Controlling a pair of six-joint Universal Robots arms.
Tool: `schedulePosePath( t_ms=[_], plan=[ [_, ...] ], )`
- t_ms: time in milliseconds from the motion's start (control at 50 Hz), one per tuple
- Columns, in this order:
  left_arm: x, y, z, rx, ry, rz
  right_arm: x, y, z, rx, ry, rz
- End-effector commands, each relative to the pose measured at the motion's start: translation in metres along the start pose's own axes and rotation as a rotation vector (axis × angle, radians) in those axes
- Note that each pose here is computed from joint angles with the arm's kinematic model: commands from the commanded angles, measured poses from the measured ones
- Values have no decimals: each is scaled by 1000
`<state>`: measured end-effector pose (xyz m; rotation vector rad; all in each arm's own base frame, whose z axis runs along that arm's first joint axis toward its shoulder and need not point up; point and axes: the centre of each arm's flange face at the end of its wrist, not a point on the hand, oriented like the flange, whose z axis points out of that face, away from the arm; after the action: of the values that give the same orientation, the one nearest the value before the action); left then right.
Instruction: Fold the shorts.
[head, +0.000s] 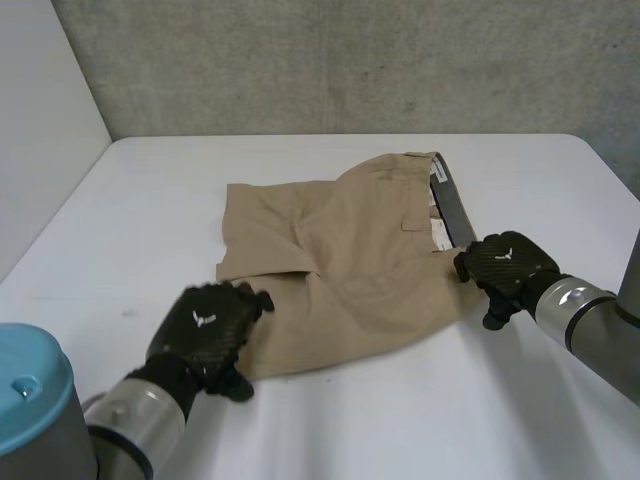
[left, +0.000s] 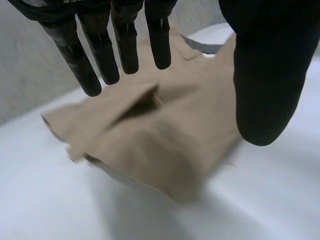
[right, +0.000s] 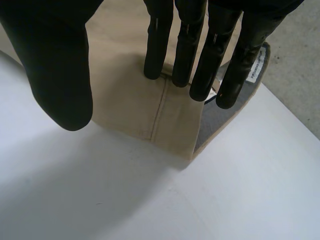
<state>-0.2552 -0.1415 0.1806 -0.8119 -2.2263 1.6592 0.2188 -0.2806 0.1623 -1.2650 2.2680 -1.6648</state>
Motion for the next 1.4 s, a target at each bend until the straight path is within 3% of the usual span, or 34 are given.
schedulePosePath(
  t_ms=[20, 320, 680, 1140, 1400],
  plan=[
    [12, 20, -12, -121, 46, -75, -1, 12, 20, 34, 18, -24],
    [15, 39, 13, -178, 9, -56, 2, 21, 57, 48, 28, -130],
    [12, 36, 52, -106, -51, -21, 7, 24, 74, 56, 39, -132],
    [1, 22, 96, 51, -134, 126, 14, 19, 77, 76, 63, -132],
    [0, 27, 110, 44, -138, 140, 21, 3, 61, 94, 91, -50]
  ],
)
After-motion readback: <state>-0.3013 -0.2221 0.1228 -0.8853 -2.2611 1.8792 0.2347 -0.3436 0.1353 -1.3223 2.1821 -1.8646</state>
